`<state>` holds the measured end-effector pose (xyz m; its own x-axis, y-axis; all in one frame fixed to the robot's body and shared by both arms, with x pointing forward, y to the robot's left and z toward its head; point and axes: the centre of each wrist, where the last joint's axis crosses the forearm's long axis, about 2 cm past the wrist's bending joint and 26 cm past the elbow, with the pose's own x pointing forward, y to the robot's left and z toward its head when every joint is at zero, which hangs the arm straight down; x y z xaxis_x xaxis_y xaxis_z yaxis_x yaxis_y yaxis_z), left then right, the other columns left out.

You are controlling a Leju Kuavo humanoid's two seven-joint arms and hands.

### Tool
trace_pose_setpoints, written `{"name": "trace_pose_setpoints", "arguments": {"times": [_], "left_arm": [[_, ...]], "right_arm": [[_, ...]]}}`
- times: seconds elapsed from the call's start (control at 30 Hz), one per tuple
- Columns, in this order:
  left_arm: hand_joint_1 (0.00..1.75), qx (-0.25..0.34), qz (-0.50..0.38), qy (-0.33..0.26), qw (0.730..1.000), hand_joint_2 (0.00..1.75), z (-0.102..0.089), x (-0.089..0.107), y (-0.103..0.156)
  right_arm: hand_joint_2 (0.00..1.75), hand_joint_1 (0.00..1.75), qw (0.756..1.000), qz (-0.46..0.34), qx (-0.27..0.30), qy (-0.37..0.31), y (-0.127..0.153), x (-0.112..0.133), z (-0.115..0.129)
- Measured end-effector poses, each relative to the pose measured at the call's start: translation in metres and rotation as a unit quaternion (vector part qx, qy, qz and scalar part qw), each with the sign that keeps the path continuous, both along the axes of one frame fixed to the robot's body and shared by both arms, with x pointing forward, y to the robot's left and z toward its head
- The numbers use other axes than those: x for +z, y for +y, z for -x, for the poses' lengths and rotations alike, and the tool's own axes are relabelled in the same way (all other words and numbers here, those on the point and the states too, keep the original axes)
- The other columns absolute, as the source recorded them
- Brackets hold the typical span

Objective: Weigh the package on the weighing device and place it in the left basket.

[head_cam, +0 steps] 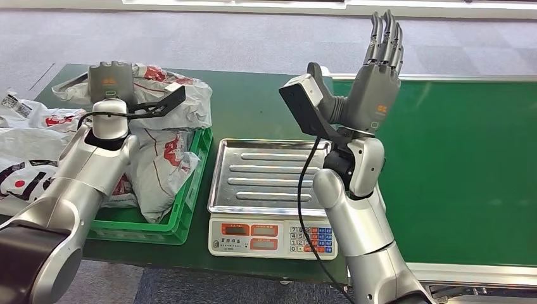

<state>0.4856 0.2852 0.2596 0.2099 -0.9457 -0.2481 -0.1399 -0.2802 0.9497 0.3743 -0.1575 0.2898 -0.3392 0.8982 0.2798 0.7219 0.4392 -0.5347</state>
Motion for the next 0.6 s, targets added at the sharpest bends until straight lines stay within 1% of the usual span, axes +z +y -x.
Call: {"name": "trace_pose_setpoints", "arguments": {"times": [0.03, 0.1, 0.13, 0.27, 0.33, 0.37, 0.43, 0.5, 0.53, 0.6], "left_arm": [[0.26, 0.008, -0.001, 0.009, 1.000, 1.75, 0.001, -0.005, 0.002], [0.03, 0.022, -0.002, 0.021, 1.000, 1.75, 0.002, -0.013, 0.004], [0.00, 0.029, -0.002, 0.025, 0.999, 1.75, 0.003, -0.016, 0.005], [0.00, 0.059, -0.002, 0.026, 0.998, 1.75, 0.004, -0.021, 0.009], [0.00, 0.068, 0.001, 0.014, 0.998, 1.75, 0.004, -0.022, 0.010], [0.00, 0.070, 0.004, 0.000, 0.998, 1.75, 0.005, -0.022, 0.010], [0.00, 0.062, 0.019, -0.054, 0.996, 0.87, 0.005, -0.020, 0.009], [0.00, 0.040, 0.040, -0.114, 0.992, 0.00, 0.007, -0.014, 0.008], [0.00, 0.018, 0.053, -0.145, 0.988, 0.00, 0.008, -0.011, 0.006], [0.00, -0.051, 0.094, -0.210, 0.972, 0.00, 0.012, -0.002, 0.001]], "right_arm": [[0.00, 0.00, 1.000, 0.000, 0.000, 0.000, 0.000, 0.000, 0.000], [0.00, 0.00, 1.000, 0.000, 0.000, 0.001, 0.001, 0.000, 0.000], [0.00, 0.00, 1.000, 0.000, 0.000, 0.001, 0.001, 0.000, 0.000], [0.00, 0.00, 1.000, 0.000, 0.000, 0.003, 0.001, 0.000, 0.000], [0.00, 0.00, 1.000, 0.000, 0.000, 0.004, 0.001, 0.000, 0.000], [0.00, 0.00, 1.000, -0.001, -0.001, 0.004, 0.001, -0.001, 0.000], [0.00, 0.00, 1.000, -0.003, -0.002, 0.006, 0.001, -0.001, 0.000], [0.00, 0.00, 1.000, -0.004, -0.005, 0.009, 0.000, -0.003, 0.001], [0.00, 0.00, 1.000, -0.004, -0.006, 0.010, -0.001, -0.004, 0.001], [0.00, 0.00, 1.000, -0.005, -0.009, 0.011, -0.002, -0.007, 0.002]]}}
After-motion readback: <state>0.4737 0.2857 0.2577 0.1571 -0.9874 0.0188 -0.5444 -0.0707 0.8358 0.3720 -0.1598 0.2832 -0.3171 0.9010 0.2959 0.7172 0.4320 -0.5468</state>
